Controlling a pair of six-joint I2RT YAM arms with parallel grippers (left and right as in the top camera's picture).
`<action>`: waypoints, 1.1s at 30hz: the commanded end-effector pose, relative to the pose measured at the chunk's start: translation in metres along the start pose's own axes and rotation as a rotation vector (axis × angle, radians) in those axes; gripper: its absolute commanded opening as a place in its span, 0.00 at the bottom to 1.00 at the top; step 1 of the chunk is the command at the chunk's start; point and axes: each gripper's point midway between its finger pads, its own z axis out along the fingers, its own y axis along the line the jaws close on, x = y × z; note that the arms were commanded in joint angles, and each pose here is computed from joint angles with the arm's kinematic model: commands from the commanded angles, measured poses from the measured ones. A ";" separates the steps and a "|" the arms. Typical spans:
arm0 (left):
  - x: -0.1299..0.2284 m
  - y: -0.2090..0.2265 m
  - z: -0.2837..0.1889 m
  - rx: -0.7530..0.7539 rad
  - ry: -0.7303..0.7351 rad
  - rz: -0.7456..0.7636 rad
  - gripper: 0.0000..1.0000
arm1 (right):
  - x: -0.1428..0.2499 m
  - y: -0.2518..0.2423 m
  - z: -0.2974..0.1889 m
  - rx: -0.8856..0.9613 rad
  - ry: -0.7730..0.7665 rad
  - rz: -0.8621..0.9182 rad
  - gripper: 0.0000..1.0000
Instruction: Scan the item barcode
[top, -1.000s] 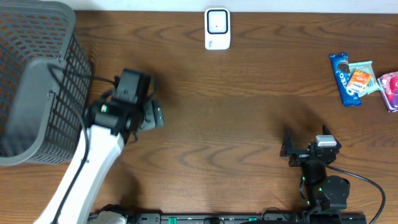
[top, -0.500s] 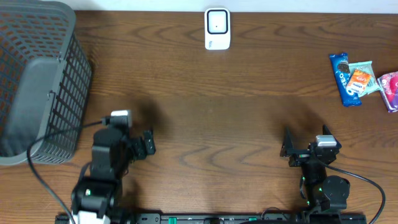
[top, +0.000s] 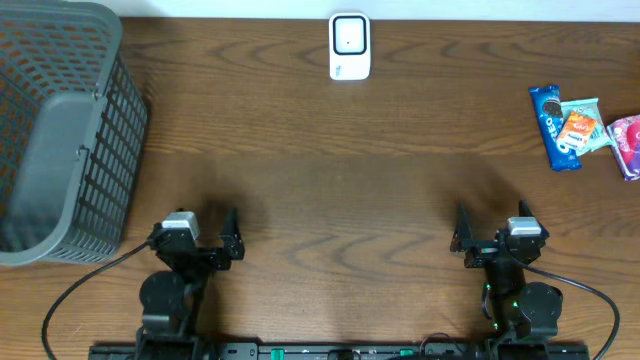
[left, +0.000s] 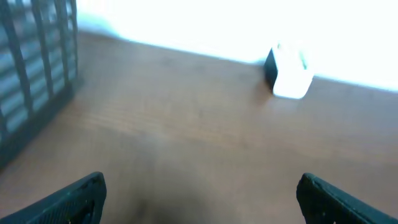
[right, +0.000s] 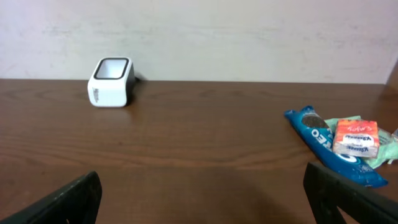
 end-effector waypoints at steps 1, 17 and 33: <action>-0.004 0.006 0.000 -0.012 -0.060 0.017 0.98 | 0.001 -0.005 0.000 0.022 0.000 0.015 0.99; -0.006 0.021 -0.002 -0.067 -0.066 0.113 0.98 | 0.001 -0.005 0.000 0.022 0.000 0.015 0.99; -0.005 0.018 -0.002 -0.052 -0.061 0.172 0.98 | 0.001 -0.005 0.000 0.022 0.000 0.015 0.99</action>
